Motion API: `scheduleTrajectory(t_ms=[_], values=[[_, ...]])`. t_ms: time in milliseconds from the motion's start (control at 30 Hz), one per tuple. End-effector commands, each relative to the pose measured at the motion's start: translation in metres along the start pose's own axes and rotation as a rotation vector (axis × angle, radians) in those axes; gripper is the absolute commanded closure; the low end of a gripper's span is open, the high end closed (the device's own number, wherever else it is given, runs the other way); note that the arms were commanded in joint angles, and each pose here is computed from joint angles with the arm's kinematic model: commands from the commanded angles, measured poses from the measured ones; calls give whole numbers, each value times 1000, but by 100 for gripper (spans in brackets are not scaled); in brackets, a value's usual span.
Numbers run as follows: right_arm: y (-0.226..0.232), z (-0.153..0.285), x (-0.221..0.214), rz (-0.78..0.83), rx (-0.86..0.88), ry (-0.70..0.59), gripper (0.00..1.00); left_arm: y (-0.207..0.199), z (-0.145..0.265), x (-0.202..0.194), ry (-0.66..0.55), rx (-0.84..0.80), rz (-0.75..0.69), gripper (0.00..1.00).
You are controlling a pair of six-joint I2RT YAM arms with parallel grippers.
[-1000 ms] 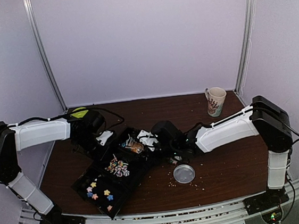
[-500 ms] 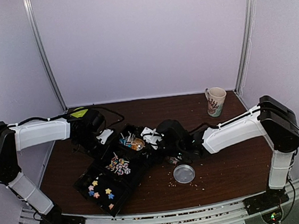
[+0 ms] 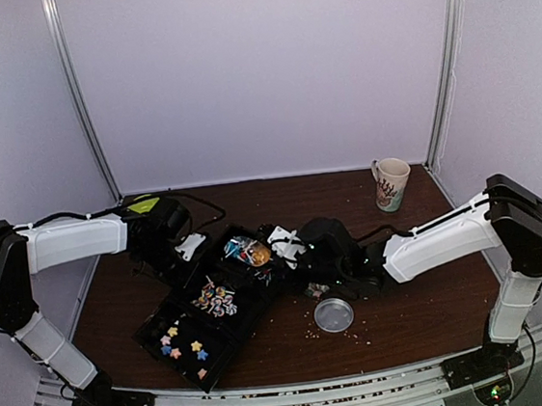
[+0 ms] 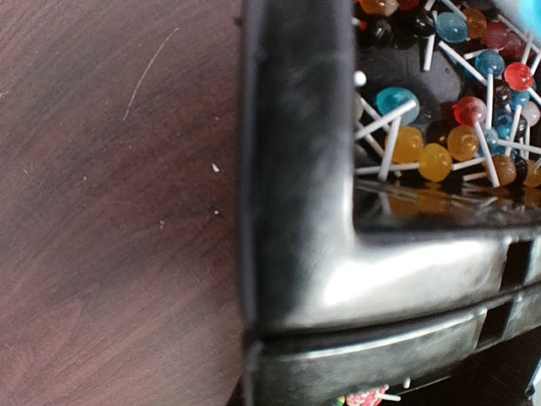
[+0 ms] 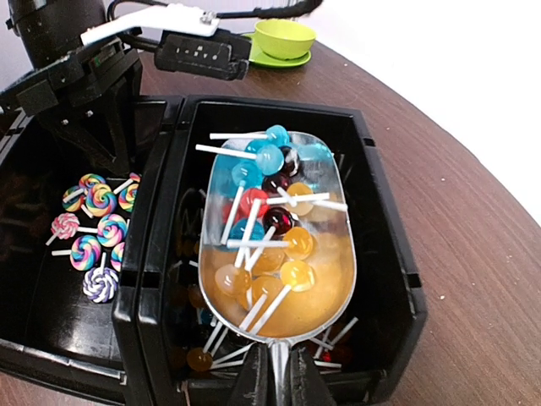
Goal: Pack the candies
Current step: Scoop the fake candies from the storage box, then place the fake candies in the packing bottle.
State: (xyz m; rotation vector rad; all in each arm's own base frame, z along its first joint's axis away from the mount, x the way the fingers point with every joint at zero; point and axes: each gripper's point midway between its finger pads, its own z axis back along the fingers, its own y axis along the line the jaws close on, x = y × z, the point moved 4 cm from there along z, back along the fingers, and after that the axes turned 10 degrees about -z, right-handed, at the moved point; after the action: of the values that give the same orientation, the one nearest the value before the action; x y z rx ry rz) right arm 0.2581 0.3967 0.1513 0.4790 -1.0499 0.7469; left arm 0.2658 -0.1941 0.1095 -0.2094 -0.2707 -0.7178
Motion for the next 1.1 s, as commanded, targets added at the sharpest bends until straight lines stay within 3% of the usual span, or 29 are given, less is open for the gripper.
scheduleTrajectory(t_ms=[0,567,1067], values=[[-6,17,28,-11,-39,-124,100,-4,28,31,-163,-36,-16,100],[-24,69,32,-35,-97,-202,100,5,29,28,-157,-20,14,100],[-51,131,20,-78,-227,-50,100,11,33,28,-164,-7,32,100]])
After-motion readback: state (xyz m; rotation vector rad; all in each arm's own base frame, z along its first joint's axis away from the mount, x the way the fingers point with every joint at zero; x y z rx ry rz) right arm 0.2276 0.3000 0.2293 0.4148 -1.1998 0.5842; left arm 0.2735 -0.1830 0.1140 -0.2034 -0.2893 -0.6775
